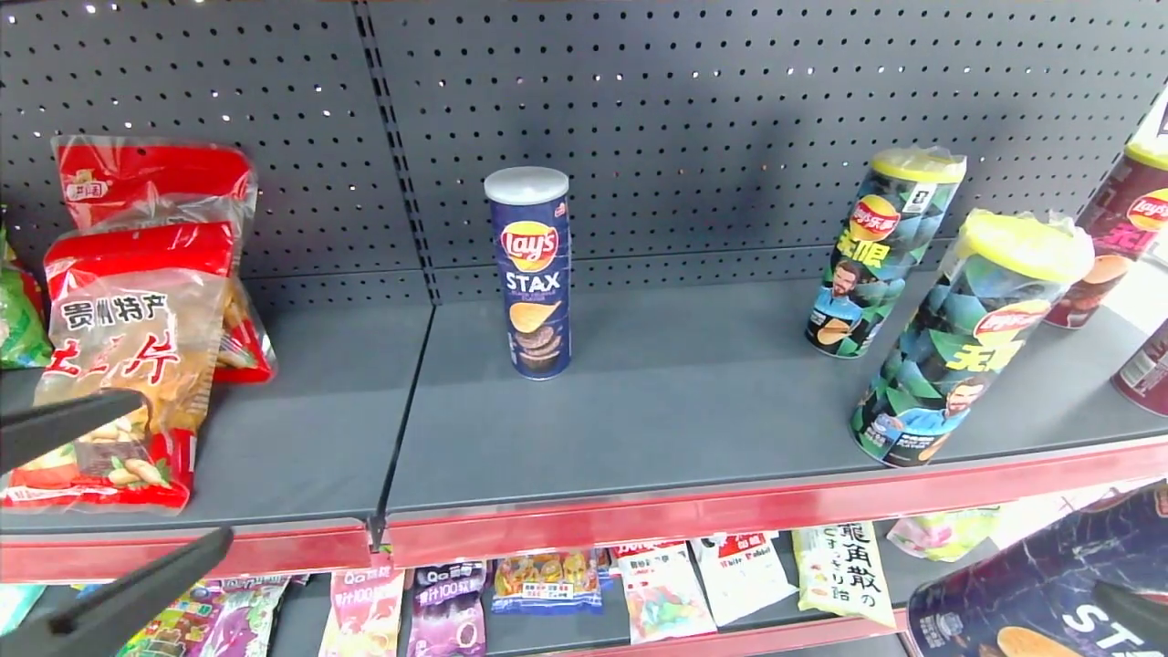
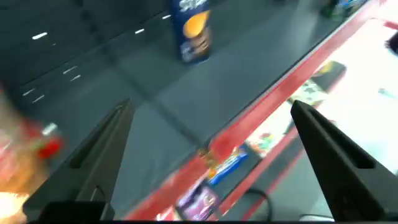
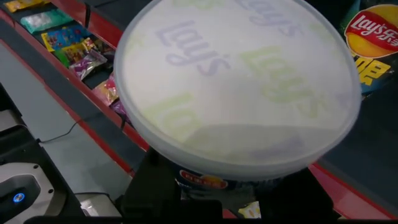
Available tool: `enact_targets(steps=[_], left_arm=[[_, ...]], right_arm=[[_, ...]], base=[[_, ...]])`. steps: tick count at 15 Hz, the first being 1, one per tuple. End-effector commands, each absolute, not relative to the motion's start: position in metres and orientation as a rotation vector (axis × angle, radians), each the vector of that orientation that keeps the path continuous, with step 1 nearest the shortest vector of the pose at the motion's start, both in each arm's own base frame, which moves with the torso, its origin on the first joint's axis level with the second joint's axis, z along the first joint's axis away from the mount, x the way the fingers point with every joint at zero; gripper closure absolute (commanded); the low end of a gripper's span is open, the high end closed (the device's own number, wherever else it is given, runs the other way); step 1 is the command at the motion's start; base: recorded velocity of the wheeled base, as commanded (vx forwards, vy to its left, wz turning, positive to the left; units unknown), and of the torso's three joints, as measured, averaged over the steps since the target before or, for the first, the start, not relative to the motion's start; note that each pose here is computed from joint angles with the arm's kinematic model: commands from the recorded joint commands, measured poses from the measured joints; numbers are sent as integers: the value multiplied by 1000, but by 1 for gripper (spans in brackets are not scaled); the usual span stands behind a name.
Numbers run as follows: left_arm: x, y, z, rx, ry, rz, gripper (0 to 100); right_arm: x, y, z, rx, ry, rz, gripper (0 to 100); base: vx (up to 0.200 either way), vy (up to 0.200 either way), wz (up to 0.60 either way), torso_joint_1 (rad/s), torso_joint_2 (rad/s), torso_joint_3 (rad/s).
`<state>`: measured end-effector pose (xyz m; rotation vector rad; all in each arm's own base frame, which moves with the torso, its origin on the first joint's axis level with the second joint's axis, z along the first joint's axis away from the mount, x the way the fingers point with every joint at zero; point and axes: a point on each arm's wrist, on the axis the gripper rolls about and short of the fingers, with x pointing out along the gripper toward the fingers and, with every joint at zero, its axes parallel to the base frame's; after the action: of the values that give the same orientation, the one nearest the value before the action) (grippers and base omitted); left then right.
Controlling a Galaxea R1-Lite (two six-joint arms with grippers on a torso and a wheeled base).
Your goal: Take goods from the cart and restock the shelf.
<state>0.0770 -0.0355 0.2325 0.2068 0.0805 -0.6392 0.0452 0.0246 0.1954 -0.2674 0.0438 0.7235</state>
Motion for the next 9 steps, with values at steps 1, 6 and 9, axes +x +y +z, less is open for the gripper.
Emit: enact_targets(steps=[1, 6, 9], left_arm=[[142, -59, 245, 195, 180, -707, 0], [214, -76, 258, 189, 160, -668, 0], [235, -84, 263, 182, 148, -727, 0]], right_arm=[[45, 24, 196, -267, 39, 722, 100], [44, 24, 196, -265, 34, 720, 100], [44, 24, 197, -251, 36, 718, 100]], base=[[0, 0, 0, 0, 0, 0], [0, 0, 0, 0, 0, 0], [0, 0, 0, 0, 0, 0]])
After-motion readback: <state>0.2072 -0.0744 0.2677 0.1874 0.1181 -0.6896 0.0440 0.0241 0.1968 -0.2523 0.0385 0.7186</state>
